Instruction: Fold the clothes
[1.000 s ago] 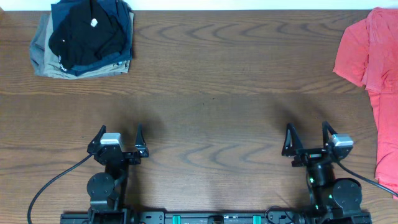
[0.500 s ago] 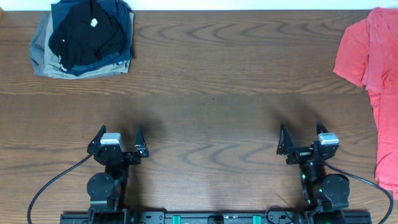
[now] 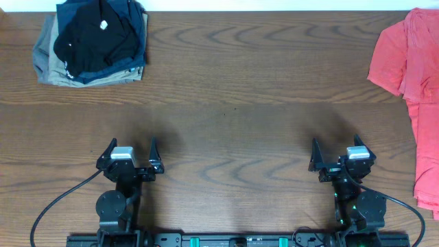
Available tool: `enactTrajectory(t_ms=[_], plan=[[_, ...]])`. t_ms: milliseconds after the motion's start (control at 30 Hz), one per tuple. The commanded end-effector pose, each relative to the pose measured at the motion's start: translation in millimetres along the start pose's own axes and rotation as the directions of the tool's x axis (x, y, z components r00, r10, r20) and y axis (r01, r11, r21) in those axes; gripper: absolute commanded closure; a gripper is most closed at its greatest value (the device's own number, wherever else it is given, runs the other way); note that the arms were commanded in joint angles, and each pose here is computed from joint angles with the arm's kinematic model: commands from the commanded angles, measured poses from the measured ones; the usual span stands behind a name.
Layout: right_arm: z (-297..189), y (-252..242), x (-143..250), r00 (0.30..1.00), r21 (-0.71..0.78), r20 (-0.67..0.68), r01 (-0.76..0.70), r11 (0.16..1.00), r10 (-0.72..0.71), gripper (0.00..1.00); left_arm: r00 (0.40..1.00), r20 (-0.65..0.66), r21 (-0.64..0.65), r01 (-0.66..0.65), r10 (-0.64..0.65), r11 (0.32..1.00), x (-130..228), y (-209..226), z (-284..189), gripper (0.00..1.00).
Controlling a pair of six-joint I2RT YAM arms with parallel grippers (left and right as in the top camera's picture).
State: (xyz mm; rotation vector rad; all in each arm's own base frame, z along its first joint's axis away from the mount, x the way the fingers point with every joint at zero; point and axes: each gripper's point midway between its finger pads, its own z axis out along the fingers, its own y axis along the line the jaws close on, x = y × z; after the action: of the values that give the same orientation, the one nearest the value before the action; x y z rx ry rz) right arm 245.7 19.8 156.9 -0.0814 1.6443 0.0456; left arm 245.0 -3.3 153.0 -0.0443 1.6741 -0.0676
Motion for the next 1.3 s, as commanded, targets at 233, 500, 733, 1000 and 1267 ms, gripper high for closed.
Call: enactTrajectory(t_ms=[233, 500, 733, 1000, 1267], plan=[[-1.0, -19.1, 0.7, 1.0, 0.077, -0.002, 0.017, 0.997, -0.017, 0.01, 0.999, -0.045, 0.008, -0.004, 0.005, 1.0, 14.8, -0.5, 0.7, 0.02], [-1.3, -22.7, 0.9, 1.0, 0.092, -0.003, 0.016, 0.996, -0.016, 0.01, 0.999, -0.045, 0.008, -0.004, 0.005, 1.0, 14.8, -0.5, 0.7, 0.02], [-1.3, -22.7, 0.8, 1.0, 0.092, -0.003, 0.016, 0.996, -0.016, 0.01, 0.999, -0.045, 0.008, -0.004, 0.005, 1.0, 14.8, -0.5, 0.7, 0.02], [-1.3, -22.7, 0.9, 1.0, 0.092, -0.003, 0.016, 0.996, -0.016, 0.01, 0.999, -0.045, 0.008, -0.004, 0.005, 1.0, 14.8, -0.5, 0.7, 0.02], [-1.3, -22.7, 0.8, 1.0, 0.092, -0.003, 0.016, 0.996, -0.016, 0.01, 0.999, -0.045, 0.008, -0.004, 0.005, 1.0, 14.8, -0.5, 0.7, 0.02]])
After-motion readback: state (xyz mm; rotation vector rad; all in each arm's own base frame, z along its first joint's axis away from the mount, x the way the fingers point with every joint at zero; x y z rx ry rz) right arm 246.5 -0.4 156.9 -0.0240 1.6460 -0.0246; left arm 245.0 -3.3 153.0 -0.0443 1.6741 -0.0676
